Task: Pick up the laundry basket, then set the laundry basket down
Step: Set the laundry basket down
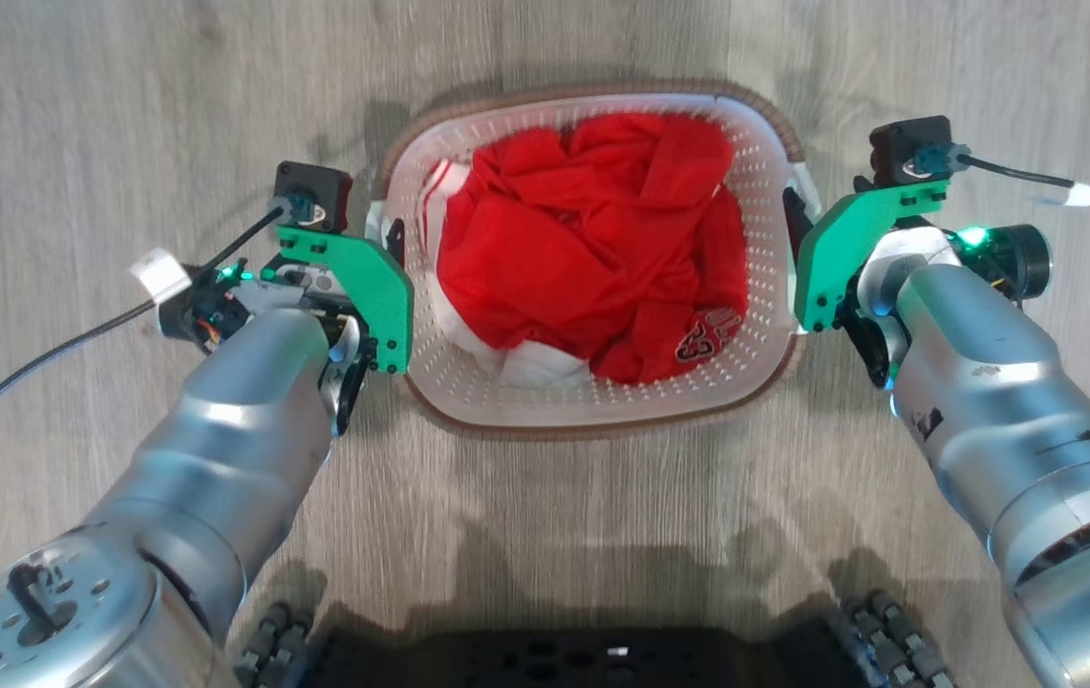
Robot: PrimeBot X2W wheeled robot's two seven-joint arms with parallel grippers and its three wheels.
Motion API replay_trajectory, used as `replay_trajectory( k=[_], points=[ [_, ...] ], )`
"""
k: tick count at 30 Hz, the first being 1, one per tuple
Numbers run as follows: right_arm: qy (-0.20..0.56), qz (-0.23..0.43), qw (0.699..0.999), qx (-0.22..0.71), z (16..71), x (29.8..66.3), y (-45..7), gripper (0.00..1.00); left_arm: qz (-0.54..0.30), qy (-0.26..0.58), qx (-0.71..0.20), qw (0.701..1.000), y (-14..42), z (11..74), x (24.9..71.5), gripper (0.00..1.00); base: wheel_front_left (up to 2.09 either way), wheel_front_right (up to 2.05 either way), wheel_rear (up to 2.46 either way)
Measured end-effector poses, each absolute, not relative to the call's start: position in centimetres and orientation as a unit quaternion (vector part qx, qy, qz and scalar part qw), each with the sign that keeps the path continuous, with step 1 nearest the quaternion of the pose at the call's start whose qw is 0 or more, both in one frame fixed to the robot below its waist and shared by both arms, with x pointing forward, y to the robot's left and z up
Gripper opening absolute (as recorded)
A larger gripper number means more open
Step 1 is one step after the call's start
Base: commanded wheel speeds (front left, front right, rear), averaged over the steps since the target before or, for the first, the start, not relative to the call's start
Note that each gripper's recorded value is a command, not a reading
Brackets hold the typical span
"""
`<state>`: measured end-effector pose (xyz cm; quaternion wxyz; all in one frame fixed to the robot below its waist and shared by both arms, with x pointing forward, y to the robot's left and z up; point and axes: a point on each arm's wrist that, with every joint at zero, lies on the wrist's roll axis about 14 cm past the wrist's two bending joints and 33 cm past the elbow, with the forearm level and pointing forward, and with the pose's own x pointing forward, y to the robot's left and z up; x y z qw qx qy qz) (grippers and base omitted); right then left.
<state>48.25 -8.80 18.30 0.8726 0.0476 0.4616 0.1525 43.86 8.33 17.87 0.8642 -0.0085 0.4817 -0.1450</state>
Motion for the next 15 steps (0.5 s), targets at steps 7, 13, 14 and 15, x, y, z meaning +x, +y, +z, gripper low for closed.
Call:
replay_trajectory(
  k=[7,13,14,15],
  points=[
    [0.398,0.146,0.905,0.047,22.9,50.6,-9.0,1.00,-0.135,0.439,-0.010,0.888,8.8,21.3,44.6,1.00,0.00,0.00,0.00],
    [0.359,0.141,0.921,0.050,26.1,50.0,-9.2,1.00,-0.124,0.405,-0.023,0.905,9.1,24.7,44.6,1.00,0.00,0.00,0.00],
    [0.359,0.141,0.921,0.050,26.1,50.0,-9.2,1.00,-0.124,0.405,-0.023,0.905,9.1,24.7,44.6,1.00,0.00,0.00,0.00],
    [0.352,0.142,0.924,0.049,26.7,49.8,-9.2,1.00,-0.123,0.392,-0.028,0.911,9.0,25.6,45.1,1.00,0.00,0.00,0.00]
  ],
)
